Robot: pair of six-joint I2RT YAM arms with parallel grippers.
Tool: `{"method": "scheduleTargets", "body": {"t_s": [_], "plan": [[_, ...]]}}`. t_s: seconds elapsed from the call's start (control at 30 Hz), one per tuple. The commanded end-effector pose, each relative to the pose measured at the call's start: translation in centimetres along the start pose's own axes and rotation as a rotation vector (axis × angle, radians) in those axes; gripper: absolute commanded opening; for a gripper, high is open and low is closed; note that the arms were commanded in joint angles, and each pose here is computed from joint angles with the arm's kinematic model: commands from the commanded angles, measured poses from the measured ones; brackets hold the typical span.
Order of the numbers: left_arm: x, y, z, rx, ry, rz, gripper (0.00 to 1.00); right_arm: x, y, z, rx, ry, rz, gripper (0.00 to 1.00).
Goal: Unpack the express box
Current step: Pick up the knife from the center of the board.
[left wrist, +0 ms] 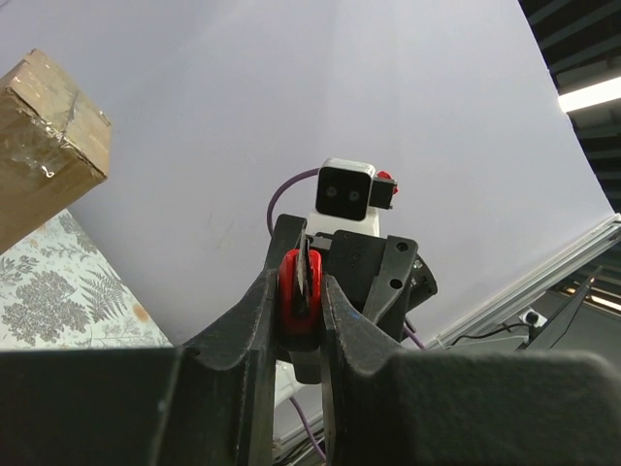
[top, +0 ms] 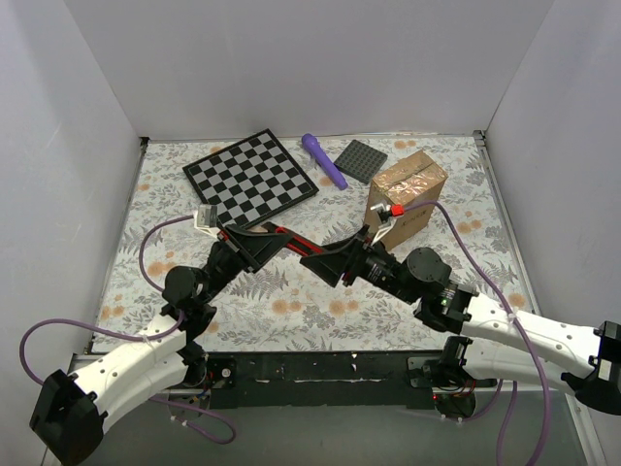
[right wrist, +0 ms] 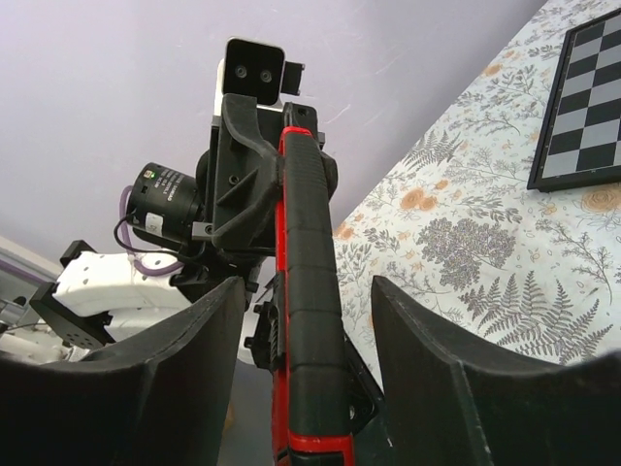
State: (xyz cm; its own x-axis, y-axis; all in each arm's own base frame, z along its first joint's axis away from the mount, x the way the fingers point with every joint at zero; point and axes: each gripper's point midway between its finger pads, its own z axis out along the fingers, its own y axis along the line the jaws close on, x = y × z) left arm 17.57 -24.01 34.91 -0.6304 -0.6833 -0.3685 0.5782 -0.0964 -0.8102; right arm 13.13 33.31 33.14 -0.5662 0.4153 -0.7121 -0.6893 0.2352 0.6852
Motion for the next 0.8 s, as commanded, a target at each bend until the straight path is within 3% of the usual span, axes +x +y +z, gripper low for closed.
{"method": "scheduleTargets", "body": {"t_s": [0.0,0.13,0.2,0.23,0.27,0.3,0.37,0.5,0.67,0.77], "plan": [[0.5,-1.0,0.0,0.035,0.026,0.005,0.0,-1.7,1.5,0.6,-0.048,-0.053,0.008,0.6],[0.7,-1.0,0.1,0.033,0.038,0.007,0.0,-1.7,1.3,0.5,-0.043,-0.063,0.008,0.41],[0.8,-0.8,0.0,0.024,0.045,0.011,0.03,-1.8,1.2,0.4,-0.04,-0.067,-0.003,0.24],[0.9,-0.6,-0.1,0.019,0.047,0.011,0.07,-1.9,1.3,0.3,-0.04,-0.067,-0.007,0.19],[0.9,-0.5,-0.1,0.011,0.046,0.009,0.23,-2.0,1.3,0.3,-0.039,-0.071,-0.013,0.07],[0.8,-0.1,-0.2,-0.011,0.042,0.005,0.32,-2.4,1.2,0.1,-0.03,-0.084,-0.019,0.01],[0.7,0.3,-0.2,-0.035,0.037,0.009,0.63,-3.0,1.1,-0.2,-0.013,-0.102,-0.05,0.01],[0.2,2.2,0.0,-0.161,0.016,0.013,0.89,-6.1,1.3,-1.4,0.045,-0.185,-0.136,0.01],[0.0,3.2,-0.1,-0.204,-0.001,0.014,0.93,-10.7,1.5,-2.4,0.155,-0.262,-0.277,0.01],[0.3,4.5,-0.5,-0.245,0.0,-0.003,0.93,-12.9,-1.3,-3.8,0.363,-0.317,-0.327,0.01]]}}
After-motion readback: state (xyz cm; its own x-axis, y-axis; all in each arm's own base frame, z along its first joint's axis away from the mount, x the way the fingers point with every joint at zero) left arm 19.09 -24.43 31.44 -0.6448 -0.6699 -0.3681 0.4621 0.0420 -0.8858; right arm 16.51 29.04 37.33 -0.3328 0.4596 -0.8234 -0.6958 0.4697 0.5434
